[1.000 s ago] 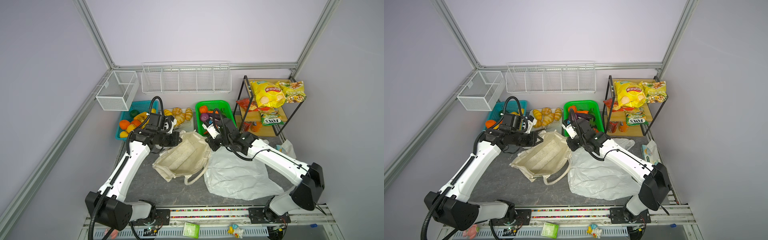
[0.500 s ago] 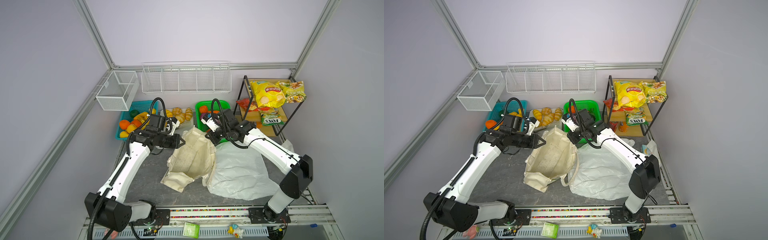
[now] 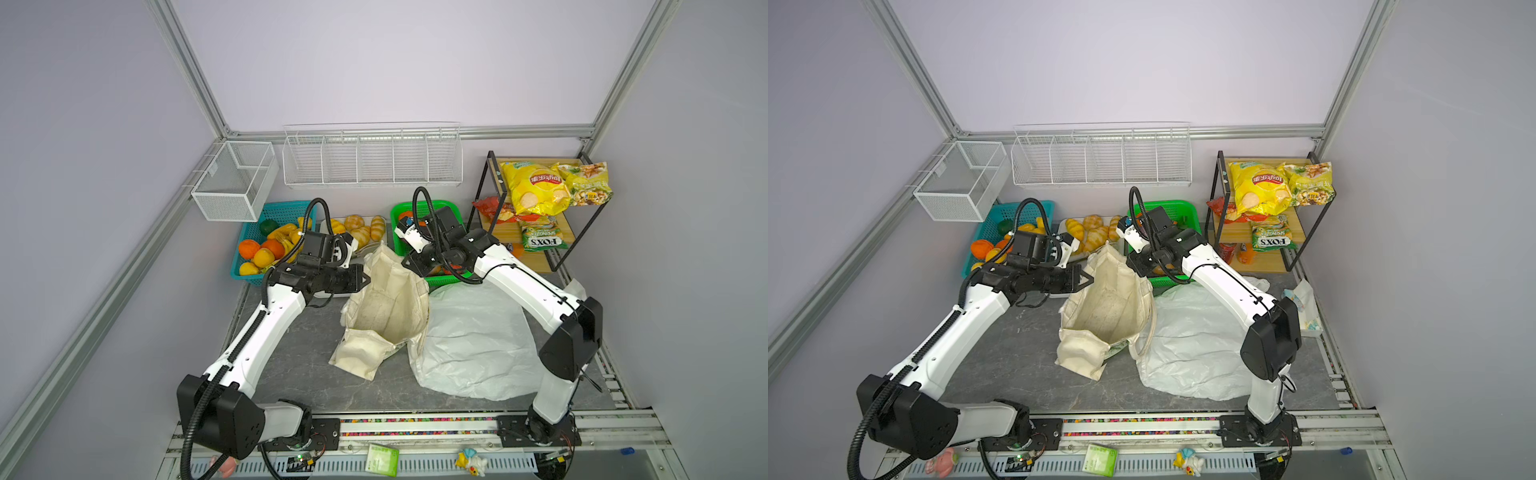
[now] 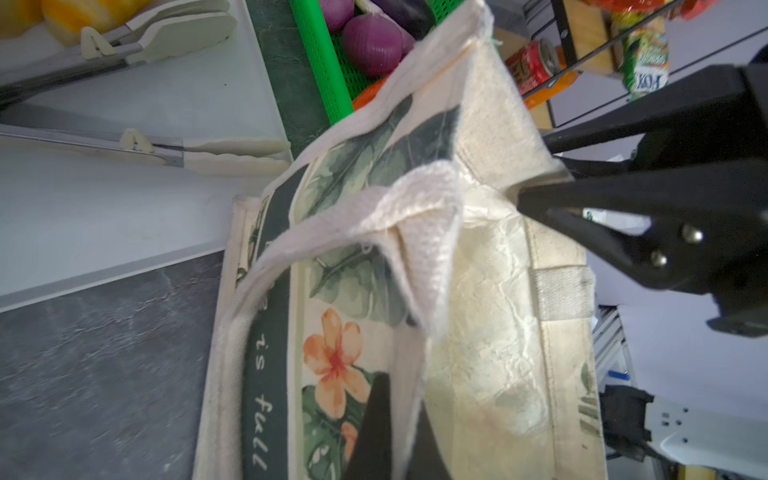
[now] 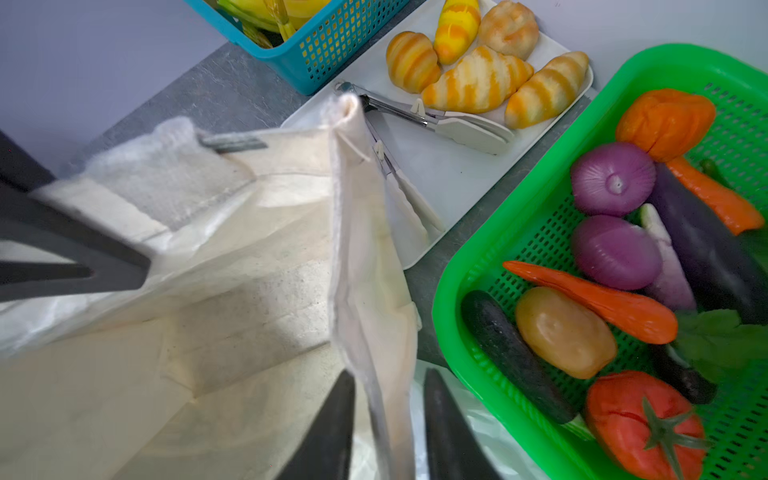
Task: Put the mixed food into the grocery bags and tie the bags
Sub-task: 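Grasp the tote bag's opposite rim with the right gripper and spread it open, then release the tote rim and reach the right gripper to the yellow chip bag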
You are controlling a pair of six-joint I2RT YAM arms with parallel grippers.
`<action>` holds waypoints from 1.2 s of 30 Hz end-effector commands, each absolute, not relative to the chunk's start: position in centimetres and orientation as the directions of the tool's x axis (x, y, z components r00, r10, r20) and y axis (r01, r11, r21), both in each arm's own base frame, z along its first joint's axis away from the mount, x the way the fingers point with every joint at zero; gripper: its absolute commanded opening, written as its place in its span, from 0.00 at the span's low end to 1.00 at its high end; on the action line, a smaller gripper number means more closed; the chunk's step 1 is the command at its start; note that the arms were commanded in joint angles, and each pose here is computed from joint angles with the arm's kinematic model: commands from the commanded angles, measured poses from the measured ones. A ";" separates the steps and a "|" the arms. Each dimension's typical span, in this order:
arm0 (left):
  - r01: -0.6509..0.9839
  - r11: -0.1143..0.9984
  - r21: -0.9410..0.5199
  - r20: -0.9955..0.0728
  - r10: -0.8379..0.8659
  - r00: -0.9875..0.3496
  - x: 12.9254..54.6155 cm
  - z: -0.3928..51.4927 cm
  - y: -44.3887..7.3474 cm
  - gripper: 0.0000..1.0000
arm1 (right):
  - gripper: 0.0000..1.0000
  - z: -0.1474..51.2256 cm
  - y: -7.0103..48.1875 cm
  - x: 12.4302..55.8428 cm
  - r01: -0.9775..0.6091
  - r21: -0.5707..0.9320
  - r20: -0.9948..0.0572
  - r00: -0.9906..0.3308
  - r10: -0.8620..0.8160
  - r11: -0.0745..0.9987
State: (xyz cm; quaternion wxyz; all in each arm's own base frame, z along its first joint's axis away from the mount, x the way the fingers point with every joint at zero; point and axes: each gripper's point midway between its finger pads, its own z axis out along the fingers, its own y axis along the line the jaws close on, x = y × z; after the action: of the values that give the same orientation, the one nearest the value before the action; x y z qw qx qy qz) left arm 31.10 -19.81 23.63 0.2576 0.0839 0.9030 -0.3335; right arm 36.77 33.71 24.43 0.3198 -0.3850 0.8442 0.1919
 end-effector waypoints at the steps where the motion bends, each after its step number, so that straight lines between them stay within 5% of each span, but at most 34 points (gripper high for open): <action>1: 0.291 0.704 -0.648 -0.539 -0.153 -0.829 32.3 25.2 -20.7 0.00 | 0.51 27.4 32.3 36.5 -0.764 0.040 -0.723 -0.467 -0.509 0.644; 7: 0.273 0.697 -0.663 -0.541 -0.195 -0.818 32.4 24.6 -20.4 0.00 | 0.80 30.7 29.4 34.2 -0.739 0.054 -0.781 -0.450 -0.433 0.671; 10: 0.263 0.703 -0.660 -0.541 -0.203 -0.816 32.5 24.4 -19.7 0.00 | 0.86 31.7 26.8 33.3 -0.702 0.051 -0.800 -0.454 -0.391 0.710; 20: 0.280 0.723 -0.632 -0.551 -0.165 -0.818 32.5 23.7 -19.4 0.00 | 0.93 34.3 14.4 30.7 -0.452 0.070 -0.848 -0.496 -0.185 0.889; 26: 0.303 0.725 -0.618 -0.568 -0.146 -0.810 32.4 24.2 -19.3 0.00 | 0.97 39.0 6.1 30.5 -0.145 0.166 -0.897 -0.433 0.088 0.975; 36: 0.329 0.704 -0.630 -0.585 -0.152 -0.797 31.9 25.0 -19.5 0.00 | 1.00 40.7 0.2 33.7 0.106 0.296 -0.865 -0.392 0.314 0.949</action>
State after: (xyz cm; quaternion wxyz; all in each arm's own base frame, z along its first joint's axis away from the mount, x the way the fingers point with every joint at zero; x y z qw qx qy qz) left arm 31.89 -19.80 23.75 0.2901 0.0413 0.8782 -0.3780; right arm 32.81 0.74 42.83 0.5608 0.0907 0.8181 0.0891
